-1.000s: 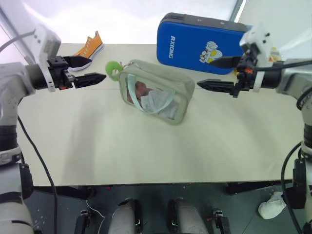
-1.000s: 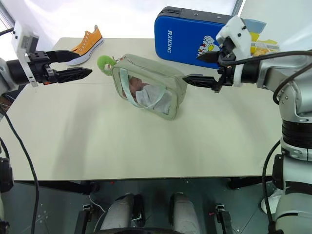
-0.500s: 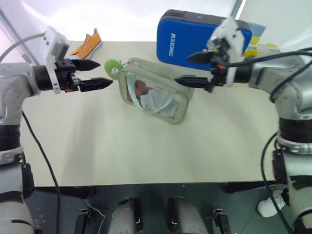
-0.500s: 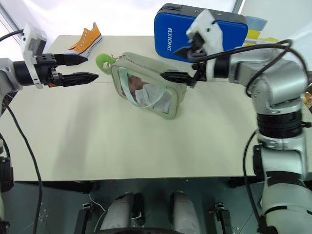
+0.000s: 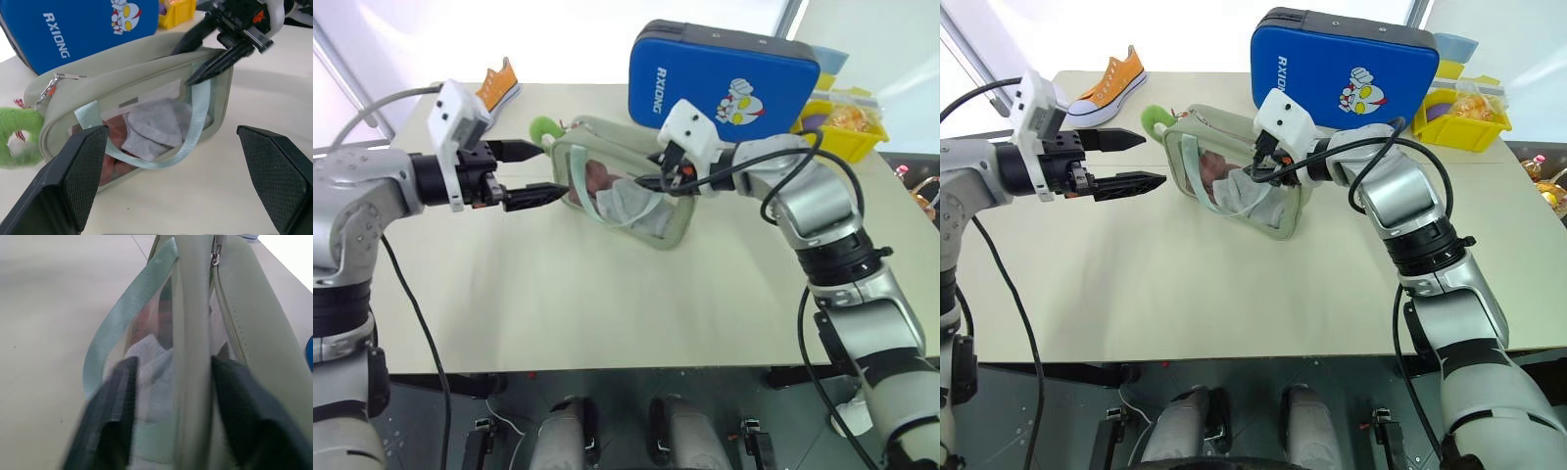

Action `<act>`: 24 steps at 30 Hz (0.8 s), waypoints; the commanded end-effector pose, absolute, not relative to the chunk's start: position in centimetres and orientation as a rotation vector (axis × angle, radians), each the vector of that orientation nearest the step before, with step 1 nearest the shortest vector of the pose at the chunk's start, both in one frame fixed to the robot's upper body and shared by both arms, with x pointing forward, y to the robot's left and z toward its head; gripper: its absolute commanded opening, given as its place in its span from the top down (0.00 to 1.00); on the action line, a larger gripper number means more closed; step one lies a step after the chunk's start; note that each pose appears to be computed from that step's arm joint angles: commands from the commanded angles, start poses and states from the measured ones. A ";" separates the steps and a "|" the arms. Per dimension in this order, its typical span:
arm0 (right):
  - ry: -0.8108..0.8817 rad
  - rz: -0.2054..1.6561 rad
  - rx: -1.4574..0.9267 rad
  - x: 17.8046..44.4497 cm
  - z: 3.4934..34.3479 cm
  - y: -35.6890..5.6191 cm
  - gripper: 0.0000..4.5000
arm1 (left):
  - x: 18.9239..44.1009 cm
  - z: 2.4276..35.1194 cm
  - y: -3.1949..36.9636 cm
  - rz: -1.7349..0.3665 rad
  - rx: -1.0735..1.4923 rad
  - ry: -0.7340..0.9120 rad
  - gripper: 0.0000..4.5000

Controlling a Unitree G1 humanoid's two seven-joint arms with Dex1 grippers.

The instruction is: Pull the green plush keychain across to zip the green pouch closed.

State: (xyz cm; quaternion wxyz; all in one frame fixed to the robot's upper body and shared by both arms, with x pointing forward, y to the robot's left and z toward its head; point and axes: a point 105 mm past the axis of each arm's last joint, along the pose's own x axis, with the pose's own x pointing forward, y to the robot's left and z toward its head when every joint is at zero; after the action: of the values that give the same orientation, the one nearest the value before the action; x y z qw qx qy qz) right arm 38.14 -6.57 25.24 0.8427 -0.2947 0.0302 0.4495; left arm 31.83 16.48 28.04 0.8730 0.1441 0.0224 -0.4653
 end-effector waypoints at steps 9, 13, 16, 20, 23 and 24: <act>-0.207 1.122 -0.835 36.4 28.6 -7.3 0.99 | 31.5 30.9 19.6 -0.839 0.346 -0.025 0.00; -0.170 1.229 -0.823 35.0 26.6 -7.4 0.99 | 31.3 30.5 19.1 -0.850 0.348 -0.025 0.00; -0.147 1.254 -0.805 34.5 24.8 -7.3 0.99 | 31.1 30.1 18.6 -0.863 0.336 -0.023 0.00; -0.121 1.269 -0.749 33.8 25.2 -7.3 0.63 | 30.9 30.0 18.8 -0.857 0.335 -0.019 0.00; -0.116 1.238 -0.749 32.8 27.1 -8.7 0.41 | 31.1 30.1 20.1 -0.812 0.327 -0.010 0.00; -0.113 1.229 -0.746 32.6 27.4 -9.0 0.41 | 31.1 30.1 20.4 -0.802 0.326 -0.007 0.00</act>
State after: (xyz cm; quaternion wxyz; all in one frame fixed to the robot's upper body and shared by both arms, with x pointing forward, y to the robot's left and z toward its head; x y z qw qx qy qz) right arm 33.45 -8.28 24.92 0.7448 -0.3406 -0.0199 0.5735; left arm 31.50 19.35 28.52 0.9007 0.1465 0.0223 -0.4083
